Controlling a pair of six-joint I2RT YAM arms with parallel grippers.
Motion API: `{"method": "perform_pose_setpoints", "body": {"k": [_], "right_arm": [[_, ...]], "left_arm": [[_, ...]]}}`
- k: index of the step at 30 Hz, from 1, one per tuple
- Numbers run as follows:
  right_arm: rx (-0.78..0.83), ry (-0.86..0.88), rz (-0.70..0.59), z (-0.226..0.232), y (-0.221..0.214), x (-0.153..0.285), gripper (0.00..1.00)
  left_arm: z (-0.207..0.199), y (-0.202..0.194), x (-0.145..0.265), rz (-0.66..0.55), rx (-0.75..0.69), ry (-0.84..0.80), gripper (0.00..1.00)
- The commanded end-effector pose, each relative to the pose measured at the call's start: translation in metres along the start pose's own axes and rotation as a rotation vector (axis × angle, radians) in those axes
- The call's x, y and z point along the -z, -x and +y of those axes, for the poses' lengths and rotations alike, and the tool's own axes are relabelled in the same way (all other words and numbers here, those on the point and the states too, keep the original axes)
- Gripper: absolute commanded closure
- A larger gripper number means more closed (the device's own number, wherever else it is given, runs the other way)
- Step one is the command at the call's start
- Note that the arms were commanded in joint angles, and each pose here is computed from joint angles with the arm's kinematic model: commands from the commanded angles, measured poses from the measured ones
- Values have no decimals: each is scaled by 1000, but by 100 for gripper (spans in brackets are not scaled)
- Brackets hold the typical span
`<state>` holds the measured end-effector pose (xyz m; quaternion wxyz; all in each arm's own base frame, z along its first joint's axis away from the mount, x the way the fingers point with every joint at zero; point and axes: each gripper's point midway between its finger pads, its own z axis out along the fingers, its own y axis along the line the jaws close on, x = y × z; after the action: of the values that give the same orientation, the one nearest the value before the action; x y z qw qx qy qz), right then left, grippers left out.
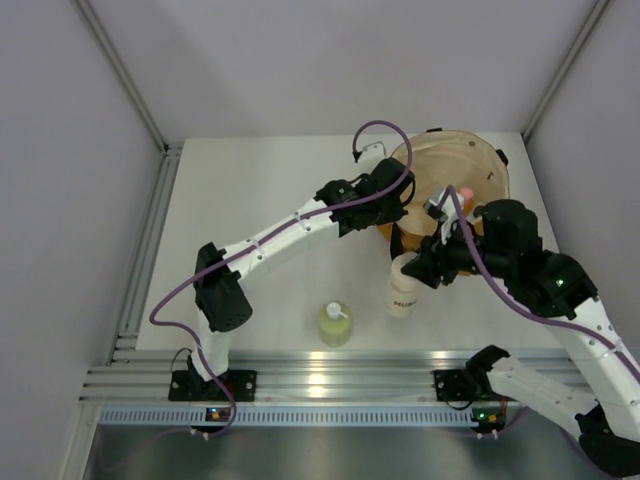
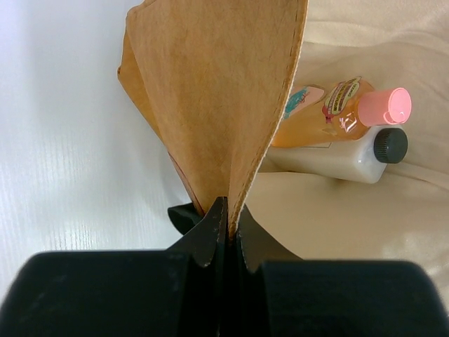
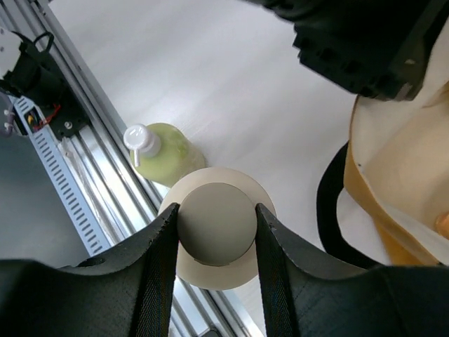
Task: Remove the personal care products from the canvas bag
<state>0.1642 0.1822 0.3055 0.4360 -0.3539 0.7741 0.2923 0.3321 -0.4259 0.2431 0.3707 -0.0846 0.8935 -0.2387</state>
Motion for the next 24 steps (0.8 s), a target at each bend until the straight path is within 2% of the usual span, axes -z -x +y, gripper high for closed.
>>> {"method": "perform_pose_setpoints", "body": {"k": [1,6,10,17,24], "right_arm": [[127,23,-229,8,45,-6,100],[166,32,-192,12,9,-36,100],[215,37,-261,15,0,-53,100],[270,34,-307,22,-21,-77,100],[320,47,-235,35,-41,-102,100]], "left_arm": [[-11,23,3,-73,9,-26,100],[-9,22,2,-74,7,-20,100],[-10,19,-1,-62,-4,-23,100],[-7,20,-2,-70,-23,-13,100],[-5,16,-5,-59,-29,-10,100]]}}
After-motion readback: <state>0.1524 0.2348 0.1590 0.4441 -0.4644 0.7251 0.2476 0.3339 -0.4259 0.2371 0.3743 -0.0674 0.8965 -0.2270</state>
